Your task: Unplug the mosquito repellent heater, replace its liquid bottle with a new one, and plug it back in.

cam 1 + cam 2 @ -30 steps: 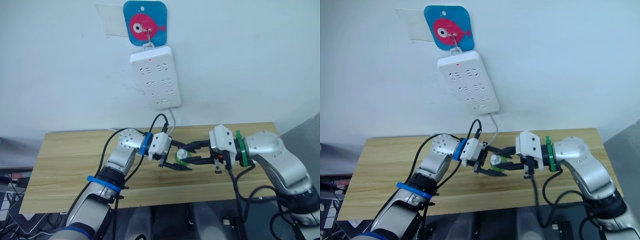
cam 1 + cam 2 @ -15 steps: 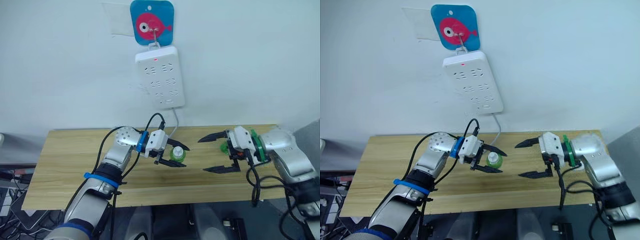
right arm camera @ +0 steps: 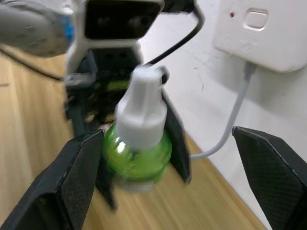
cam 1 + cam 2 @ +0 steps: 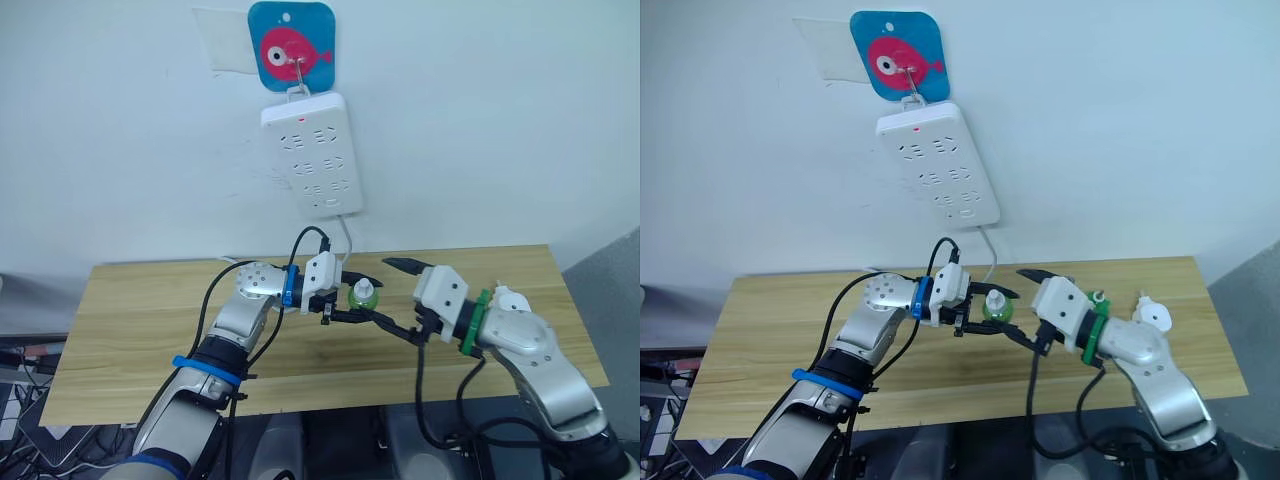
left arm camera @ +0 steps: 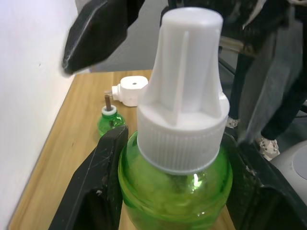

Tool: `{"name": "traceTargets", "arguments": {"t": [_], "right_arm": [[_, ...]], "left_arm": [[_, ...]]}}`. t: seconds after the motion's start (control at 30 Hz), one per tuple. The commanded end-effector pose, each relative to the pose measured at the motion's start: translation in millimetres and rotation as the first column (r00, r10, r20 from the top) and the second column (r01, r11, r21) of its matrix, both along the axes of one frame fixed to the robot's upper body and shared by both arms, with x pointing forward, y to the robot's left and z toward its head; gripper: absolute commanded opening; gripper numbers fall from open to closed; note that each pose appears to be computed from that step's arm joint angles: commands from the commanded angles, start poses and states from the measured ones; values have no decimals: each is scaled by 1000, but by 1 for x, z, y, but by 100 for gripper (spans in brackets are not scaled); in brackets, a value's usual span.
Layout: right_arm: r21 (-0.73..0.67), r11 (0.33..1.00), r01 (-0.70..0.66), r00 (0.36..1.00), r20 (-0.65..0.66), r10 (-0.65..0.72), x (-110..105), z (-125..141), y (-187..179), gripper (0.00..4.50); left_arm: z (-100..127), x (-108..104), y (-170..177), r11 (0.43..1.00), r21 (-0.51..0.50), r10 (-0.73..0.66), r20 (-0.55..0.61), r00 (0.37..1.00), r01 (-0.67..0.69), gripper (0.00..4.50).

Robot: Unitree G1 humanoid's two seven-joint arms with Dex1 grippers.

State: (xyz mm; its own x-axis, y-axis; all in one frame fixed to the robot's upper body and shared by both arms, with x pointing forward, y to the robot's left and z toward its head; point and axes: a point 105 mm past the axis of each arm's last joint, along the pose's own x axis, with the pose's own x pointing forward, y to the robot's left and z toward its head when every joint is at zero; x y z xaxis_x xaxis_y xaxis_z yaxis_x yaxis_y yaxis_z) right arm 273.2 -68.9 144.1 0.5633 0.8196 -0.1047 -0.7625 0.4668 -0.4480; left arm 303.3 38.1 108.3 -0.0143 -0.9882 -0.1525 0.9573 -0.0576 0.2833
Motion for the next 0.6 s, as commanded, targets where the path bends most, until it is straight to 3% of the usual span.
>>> {"name": "traceTargets", "arguments": {"t": [0.03,0.3,0.6], "right_arm": [[18,999,48,998,35,-49,10,7,-1,447],[33,997,70,997,30,-71,10,10,-2,447],[-6,988,157,988,14,-156,-4,15,-57,447]], "left_arm": [[9,-5,-4,999,-11,-33,38,999,33,227],[9,-3,-5,999,-7,-31,36,999,31,227],[8,-2,0,1000,-1,-24,28,999,24,227]]}}
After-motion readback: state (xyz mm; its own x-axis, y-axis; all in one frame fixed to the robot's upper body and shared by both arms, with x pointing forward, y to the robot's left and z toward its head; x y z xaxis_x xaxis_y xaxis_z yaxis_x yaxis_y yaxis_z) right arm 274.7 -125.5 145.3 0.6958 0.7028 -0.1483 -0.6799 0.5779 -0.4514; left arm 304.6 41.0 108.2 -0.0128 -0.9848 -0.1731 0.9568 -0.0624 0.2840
